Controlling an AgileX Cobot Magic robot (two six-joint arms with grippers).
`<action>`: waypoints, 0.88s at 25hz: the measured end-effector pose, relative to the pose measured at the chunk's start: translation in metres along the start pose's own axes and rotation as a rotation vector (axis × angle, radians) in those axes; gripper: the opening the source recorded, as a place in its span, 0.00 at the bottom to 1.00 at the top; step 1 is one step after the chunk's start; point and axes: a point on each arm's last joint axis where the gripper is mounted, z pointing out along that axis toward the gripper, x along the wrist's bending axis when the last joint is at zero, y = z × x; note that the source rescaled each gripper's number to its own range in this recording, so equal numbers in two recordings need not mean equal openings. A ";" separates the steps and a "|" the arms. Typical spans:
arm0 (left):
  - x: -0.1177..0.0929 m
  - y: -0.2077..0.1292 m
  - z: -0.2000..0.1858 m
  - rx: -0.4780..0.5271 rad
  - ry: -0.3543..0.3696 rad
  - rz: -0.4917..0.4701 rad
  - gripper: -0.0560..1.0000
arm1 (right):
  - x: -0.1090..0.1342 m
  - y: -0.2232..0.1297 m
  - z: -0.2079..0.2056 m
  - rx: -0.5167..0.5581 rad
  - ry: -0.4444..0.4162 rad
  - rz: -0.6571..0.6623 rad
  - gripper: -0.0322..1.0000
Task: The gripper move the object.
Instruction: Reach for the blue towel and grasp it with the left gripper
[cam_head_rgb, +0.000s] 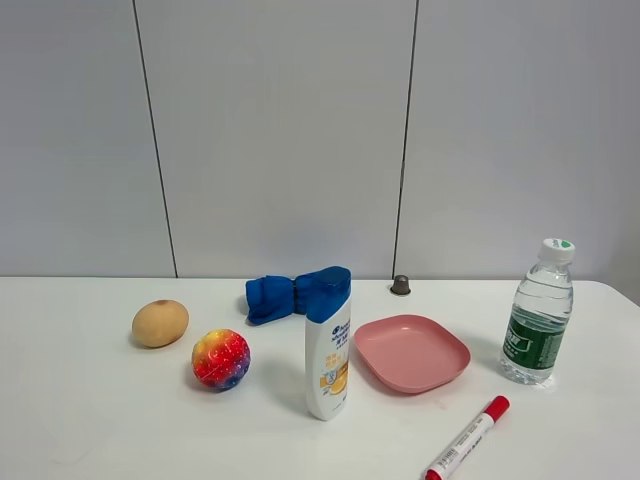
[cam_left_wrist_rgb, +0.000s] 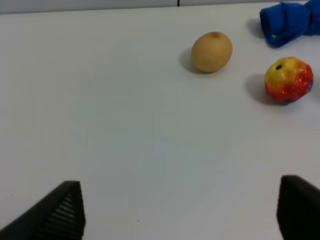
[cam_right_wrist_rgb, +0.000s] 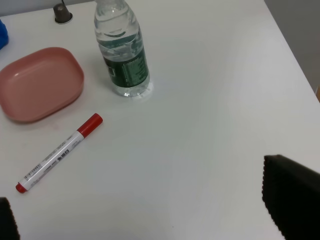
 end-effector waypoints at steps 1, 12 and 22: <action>0.000 0.000 0.000 0.000 0.000 0.000 0.70 | 0.000 0.000 0.000 0.000 0.000 0.000 1.00; 0.000 0.000 0.000 0.000 -0.005 -0.003 0.70 | 0.000 0.000 0.000 0.000 0.000 0.000 1.00; -0.005 0.060 -0.016 -0.037 -0.059 0.132 0.70 | 0.000 0.000 0.000 0.000 0.000 0.000 1.00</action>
